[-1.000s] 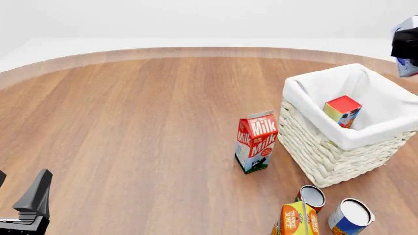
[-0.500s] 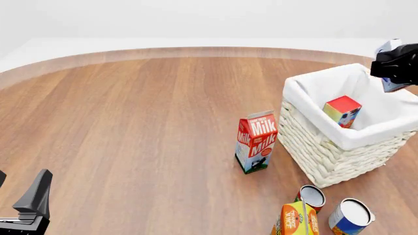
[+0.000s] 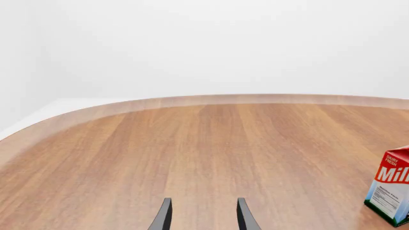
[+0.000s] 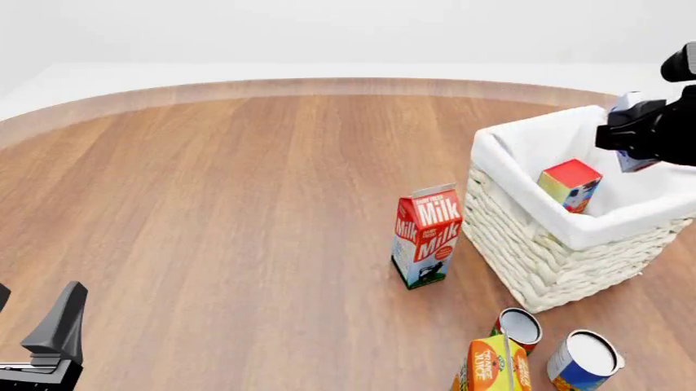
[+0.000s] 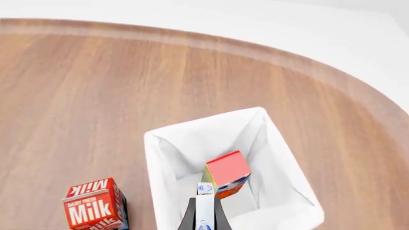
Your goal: Pick up the cream cheese box and the butter, and put them in the basket.
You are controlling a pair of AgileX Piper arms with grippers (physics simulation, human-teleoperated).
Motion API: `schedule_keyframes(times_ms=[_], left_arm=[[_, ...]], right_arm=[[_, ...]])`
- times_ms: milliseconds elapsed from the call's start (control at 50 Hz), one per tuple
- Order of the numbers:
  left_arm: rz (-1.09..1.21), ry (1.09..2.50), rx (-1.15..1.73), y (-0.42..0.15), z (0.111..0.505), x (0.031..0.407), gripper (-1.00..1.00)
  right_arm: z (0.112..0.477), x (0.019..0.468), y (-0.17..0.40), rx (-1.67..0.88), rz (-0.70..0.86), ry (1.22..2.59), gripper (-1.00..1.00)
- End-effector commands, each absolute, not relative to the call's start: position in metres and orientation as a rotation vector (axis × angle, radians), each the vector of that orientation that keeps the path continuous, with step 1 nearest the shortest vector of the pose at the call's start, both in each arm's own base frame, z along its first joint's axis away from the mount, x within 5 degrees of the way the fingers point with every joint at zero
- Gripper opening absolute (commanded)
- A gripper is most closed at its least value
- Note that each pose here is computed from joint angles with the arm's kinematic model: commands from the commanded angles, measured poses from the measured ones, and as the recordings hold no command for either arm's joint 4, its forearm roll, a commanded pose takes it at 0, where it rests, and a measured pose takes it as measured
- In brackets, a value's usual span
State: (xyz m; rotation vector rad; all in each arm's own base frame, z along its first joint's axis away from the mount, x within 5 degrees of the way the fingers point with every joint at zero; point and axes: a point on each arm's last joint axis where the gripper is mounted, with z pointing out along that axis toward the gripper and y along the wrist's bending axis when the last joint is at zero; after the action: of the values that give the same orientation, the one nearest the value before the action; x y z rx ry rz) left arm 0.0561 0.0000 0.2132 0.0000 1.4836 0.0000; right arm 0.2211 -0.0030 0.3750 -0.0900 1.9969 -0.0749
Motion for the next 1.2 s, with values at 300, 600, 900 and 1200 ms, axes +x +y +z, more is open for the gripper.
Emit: schedule_keyframes(times_ms=[300,600,900,1200], left_arm=[[0.0,1.484,0.0,0.0,0.213,0.056,1.0],[0.0,1.484,0.0,0.0,0.213,0.056,1.0],[0.0,1.484,0.0,0.0,0.213,0.056,1.0],[0.0,1.484,0.0,0.0,0.213,0.056,1.0]], right_arm=[[0.363,0.24,0.0,-0.143,-0.088,2.014,-1.0],[0.365,0.246,0.006,-0.187,-0.085,2.025,-1.0],[0.35,0.257,0.009,-0.206,-0.083,2.049,-1.0],[0.336,0.269,0.01,-0.223,-0.085,2.07,-1.0]])
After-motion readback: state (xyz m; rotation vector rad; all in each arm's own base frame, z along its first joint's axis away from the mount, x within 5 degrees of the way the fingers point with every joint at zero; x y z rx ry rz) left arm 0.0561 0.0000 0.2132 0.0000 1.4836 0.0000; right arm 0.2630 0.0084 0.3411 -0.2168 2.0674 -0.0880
